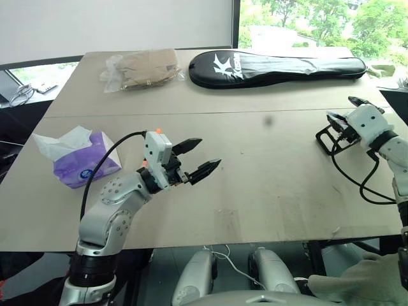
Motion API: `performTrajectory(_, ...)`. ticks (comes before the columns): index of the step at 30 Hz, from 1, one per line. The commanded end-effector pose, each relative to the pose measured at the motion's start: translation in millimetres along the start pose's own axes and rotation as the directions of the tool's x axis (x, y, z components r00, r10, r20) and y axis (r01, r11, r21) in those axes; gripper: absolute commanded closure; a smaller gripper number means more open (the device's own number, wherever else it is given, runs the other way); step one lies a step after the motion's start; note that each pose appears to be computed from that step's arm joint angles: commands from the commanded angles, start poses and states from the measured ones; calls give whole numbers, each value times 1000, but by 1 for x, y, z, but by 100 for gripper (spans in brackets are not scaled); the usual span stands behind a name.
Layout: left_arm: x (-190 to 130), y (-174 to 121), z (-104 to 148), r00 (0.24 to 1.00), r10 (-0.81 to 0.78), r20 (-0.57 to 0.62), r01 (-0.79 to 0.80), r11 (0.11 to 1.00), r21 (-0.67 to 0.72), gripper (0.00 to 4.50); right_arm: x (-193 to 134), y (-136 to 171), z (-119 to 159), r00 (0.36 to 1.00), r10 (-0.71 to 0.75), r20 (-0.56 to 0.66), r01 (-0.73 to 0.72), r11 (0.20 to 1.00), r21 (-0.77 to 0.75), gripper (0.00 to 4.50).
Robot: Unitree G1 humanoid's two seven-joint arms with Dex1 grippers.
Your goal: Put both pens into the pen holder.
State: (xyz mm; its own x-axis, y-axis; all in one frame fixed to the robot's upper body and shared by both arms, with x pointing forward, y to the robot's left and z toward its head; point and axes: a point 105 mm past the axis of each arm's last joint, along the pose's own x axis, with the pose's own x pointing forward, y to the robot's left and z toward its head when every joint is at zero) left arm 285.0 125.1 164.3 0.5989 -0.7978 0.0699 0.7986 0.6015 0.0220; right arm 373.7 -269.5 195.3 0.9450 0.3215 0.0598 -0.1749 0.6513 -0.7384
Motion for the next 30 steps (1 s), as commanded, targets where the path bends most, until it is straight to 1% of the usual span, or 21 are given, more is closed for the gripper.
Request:
performTrajectory(1,-2,12,20,995,91,39,-93,995,47,0,-9,-23,40,992,-62,110,54,996,73,7)
performTrajectory(3,-3,21,25,986,165,36,-167,985,42,0,-14,-16,56,991,-21,136,6,994,110,7)
performTrajectory(5,-4,31,22,967,255,-23,-254,967,34,0,-21,-5,66,989,42,144,-63,987,145,7)
performTrajectory(6,-7,42,19,936,342,-78,-337,939,68,0,-25,3,72,985,85,152,-110,980,164,7)
performTrajectory(8,-13,59,19,863,488,-135,-476,872,111,0,-35,25,85,963,202,180,-235,953,191,7)
performTrajectory(9,-17,65,19,819,548,-170,-533,836,129,0,-40,38,95,941,271,203,-311,928,203,7)
performTrajectory(11,-23,75,17,744,627,-230,-609,778,152,0,-48,55,107,908,347,234,-398,888,229,7)
performTrajectory(13,-30,83,10,672,662,-330,-681,728,74,0,-57,78,120,854,444,271,-504,835,220,7)
performTrajectory(15,-43,95,-3,546,692,-472,-756,650,78,0,-65,101,128,798,521,302,-590,777,220,7)
performTrajectory(16,-51,101,-9,482,701,-526,-782,615,103,0,-67,108,131,777,542,320,-618,752,229,7)
performTrajectory(17,-58,105,-14,432,700,-568,-800,589,117,0,-69,113,134,762,554,336,-637,736,229,7)
performTrajectory(19,-69,113,-17,373,709,-599,-825,549,136,0,-73,120,141,730,576,368,-669,712,213,7)
performTrajectory(21,-76,117,-19,344,712,-612,-825,540,164,0,-79,124,148,697,598,395,-701,685,200,7)
performTrajectory(23,-78,121,-22,334,703,-627,-823,542,169,0,-82,125,153,680,599,422,-714,673,194,7)
performTrajectory(27,-72,128,-31,361,673,-646,-794,585,165,0,-82,126,159,666,598,446,-721,669,180,7)
performTrajectory(29,-66,129,-35,393,638,-662,-779,614,128,0,-81,126,160,665,592,455,-721,667,188,7)
performTrajectory(30,-64,129,-35,407,630,-662,-762,633,134,0,-81,126,160,668,584,460,-720,664,203,7)
